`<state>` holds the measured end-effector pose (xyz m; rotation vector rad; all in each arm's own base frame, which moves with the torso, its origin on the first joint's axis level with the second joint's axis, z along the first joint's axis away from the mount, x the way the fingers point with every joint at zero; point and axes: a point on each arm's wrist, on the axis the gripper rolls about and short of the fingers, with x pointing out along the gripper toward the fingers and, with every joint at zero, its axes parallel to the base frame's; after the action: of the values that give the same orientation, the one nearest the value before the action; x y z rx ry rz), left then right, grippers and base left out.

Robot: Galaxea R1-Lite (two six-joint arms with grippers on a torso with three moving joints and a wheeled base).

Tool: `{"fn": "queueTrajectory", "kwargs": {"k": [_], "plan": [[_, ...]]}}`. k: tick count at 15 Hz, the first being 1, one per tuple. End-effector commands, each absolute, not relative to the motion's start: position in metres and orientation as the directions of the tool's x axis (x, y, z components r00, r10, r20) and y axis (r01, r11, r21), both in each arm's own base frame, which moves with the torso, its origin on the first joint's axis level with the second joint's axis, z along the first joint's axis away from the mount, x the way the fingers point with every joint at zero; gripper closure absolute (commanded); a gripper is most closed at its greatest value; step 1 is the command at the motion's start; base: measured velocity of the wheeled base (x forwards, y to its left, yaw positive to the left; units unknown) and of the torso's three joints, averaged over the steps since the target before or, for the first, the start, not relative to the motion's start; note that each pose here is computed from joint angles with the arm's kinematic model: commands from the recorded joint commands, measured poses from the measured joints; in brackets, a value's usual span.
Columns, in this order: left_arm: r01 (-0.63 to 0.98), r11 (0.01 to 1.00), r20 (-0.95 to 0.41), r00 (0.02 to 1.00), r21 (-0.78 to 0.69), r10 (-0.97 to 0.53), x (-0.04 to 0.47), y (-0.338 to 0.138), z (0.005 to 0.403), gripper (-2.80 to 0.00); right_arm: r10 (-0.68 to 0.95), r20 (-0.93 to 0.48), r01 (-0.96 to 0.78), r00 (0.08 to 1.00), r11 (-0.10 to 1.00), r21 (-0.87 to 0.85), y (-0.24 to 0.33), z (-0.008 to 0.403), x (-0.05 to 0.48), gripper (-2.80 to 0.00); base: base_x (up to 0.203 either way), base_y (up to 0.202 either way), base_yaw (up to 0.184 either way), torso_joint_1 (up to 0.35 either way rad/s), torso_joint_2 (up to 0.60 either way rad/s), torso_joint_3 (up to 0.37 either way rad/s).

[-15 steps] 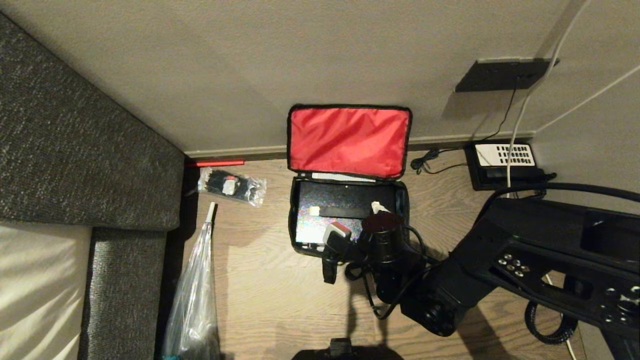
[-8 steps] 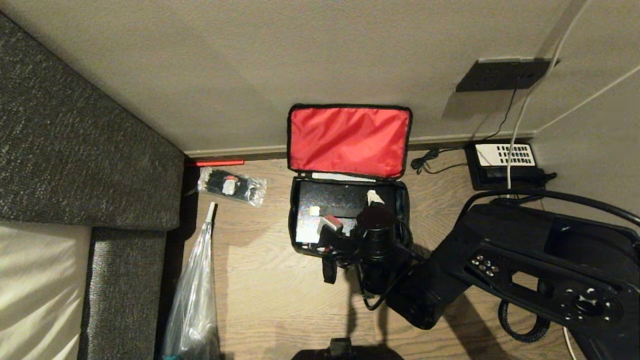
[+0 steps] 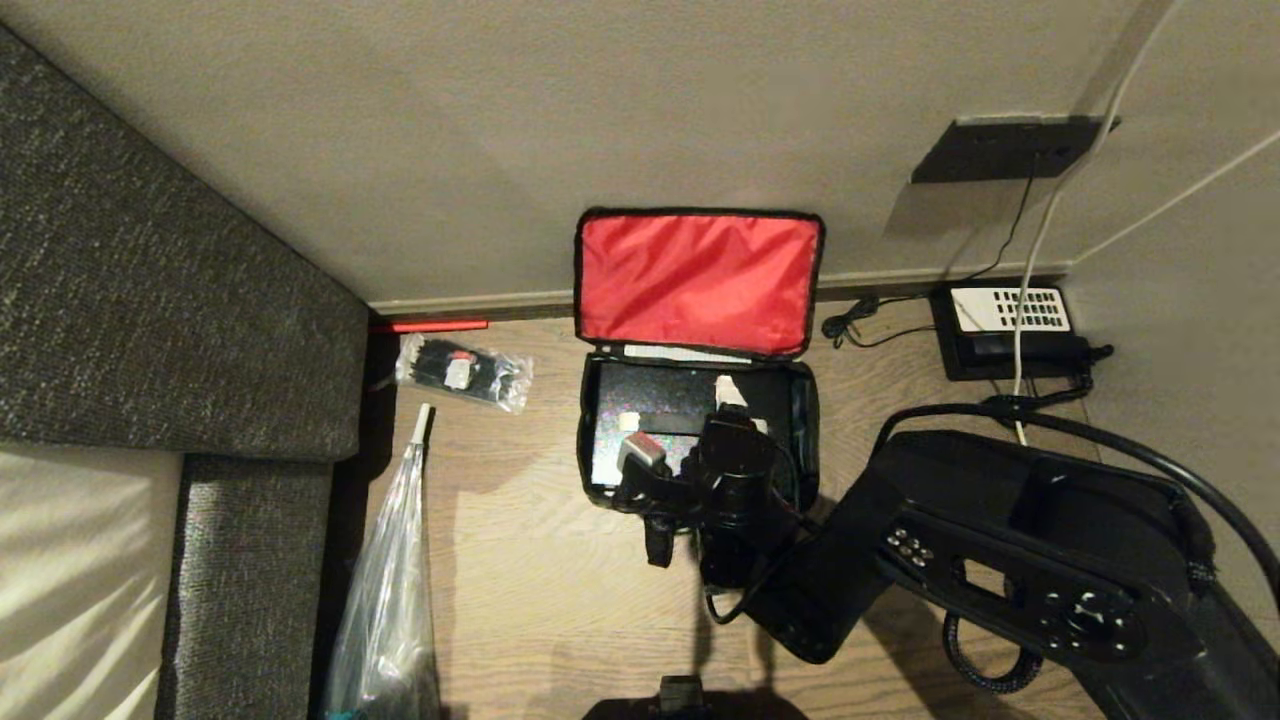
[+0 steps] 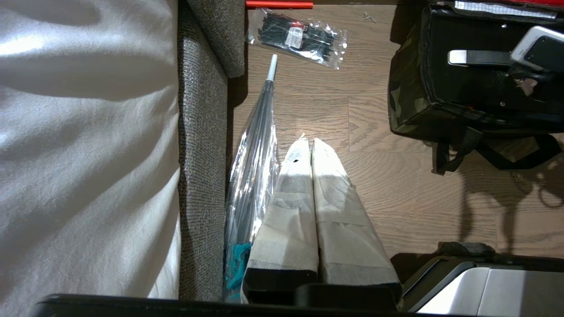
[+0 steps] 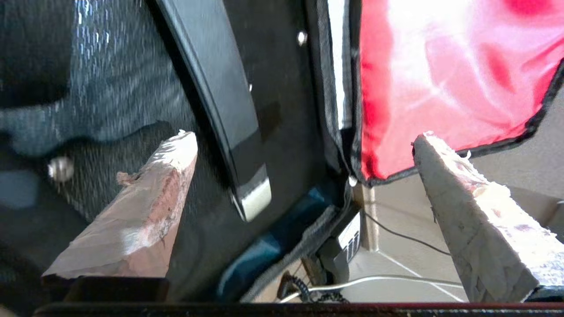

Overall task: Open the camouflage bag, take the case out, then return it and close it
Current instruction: Grip the handle

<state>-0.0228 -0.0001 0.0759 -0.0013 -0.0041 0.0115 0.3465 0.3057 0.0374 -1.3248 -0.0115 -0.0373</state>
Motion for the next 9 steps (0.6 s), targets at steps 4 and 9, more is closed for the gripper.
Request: {"fn": "queueTrajectory", "kwargs": {"k": [4,9], "plan": [[-0.012,1.0,0.003,1.0,-0.002,0.012,-0.0227,-0.0001,0.0755,0.0,-0.03,0.009,0.014,0.999,0.179,-0.984,0.3072,0.016,0.3469,-2.8,0.0,0.0,0.0,0.0,0.0,0.0],[-0.012,1.0,0.005,1.0,-0.002,0.012,-0.0228,-0.0001,0.0755,0.0,-0.118,0.018,0.036,0.993,0.149,-0.988,0.3122,0.018,0.3501,-2.8,0.0,0.0,0.0,0.0,0.0,0.0]]}}
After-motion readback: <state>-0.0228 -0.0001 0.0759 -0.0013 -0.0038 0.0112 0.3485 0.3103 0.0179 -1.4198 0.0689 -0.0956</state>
